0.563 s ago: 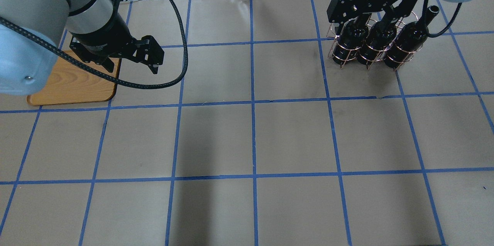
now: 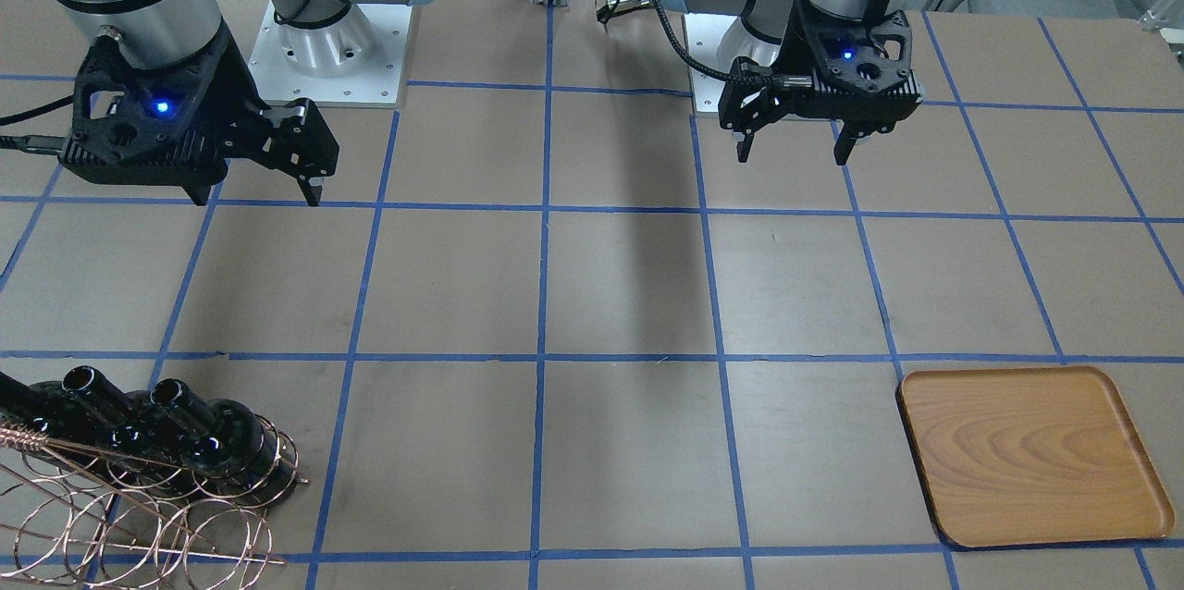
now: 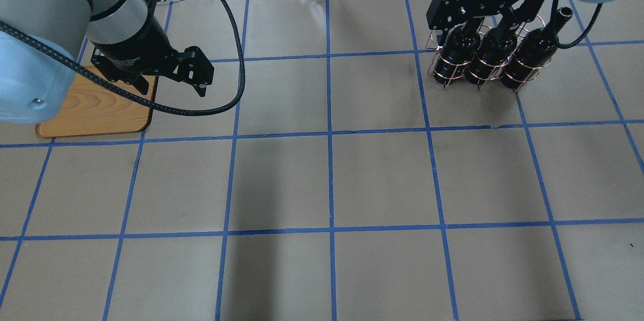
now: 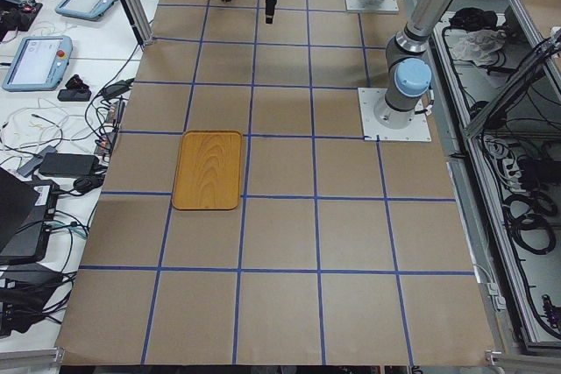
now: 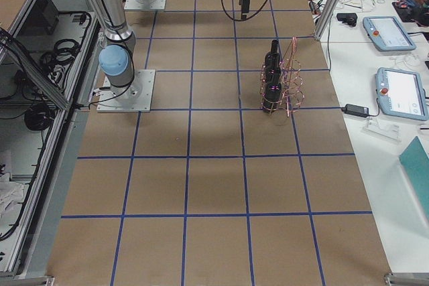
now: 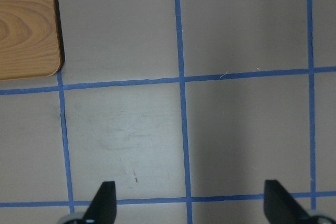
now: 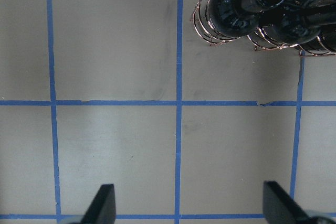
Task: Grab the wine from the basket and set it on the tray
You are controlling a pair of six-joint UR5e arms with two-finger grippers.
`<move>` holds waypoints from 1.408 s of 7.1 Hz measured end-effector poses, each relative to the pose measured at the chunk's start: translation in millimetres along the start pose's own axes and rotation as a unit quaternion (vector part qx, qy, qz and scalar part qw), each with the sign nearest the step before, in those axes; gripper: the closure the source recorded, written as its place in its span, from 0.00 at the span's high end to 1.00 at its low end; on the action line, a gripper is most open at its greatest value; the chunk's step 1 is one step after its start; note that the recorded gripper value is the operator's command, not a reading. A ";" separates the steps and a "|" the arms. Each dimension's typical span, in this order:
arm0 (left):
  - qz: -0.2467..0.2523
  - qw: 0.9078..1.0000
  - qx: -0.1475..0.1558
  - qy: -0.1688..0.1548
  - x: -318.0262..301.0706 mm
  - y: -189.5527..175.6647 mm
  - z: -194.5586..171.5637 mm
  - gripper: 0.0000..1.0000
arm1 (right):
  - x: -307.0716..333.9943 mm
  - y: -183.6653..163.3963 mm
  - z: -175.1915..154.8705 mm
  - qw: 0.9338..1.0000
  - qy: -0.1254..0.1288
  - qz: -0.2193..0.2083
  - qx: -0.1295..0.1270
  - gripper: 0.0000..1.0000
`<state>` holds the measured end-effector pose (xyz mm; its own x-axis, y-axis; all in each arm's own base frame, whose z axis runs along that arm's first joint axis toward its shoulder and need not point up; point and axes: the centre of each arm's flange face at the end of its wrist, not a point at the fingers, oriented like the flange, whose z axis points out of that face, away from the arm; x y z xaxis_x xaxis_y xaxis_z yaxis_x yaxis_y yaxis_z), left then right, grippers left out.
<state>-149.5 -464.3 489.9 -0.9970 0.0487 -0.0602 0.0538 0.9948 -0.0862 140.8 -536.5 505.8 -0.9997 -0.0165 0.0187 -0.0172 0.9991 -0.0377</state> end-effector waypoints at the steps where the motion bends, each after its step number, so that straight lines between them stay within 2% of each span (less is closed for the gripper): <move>1: 0.000 1.000 0.000 0.000 0.1 0.0 0.0 1.00 | 1.5 -0.1 0.6 1.000 0.001 0.001 -0.002 1.00; 4: -0.001 1.000 0.000 0.001 0.1 0.0 0.1 1.00 | 7.7 -0.4 2.0 1.000 0.003 0.007 -0.008 1.00; 7: -0.001 1.000 0.000 0.001 0.1 -0.1 0.1 1.00 | 15.7 -0.8 -1.5 1.000 0.007 0.005 -0.002 1.00; 10: -0.001 1.000 0.000 0.000 0.0 -0.1 0.1 1.00 | 54.2 -5.4 -5.7 1.000 0.005 -0.007 0.003 1.00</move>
<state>-149.5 -464.3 489.8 -0.9971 0.0473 -0.0596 0.0524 0.9949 -0.0861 86.8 -542.6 512.8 -0.9991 -0.0305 0.0296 -0.0318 0.9985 -0.0439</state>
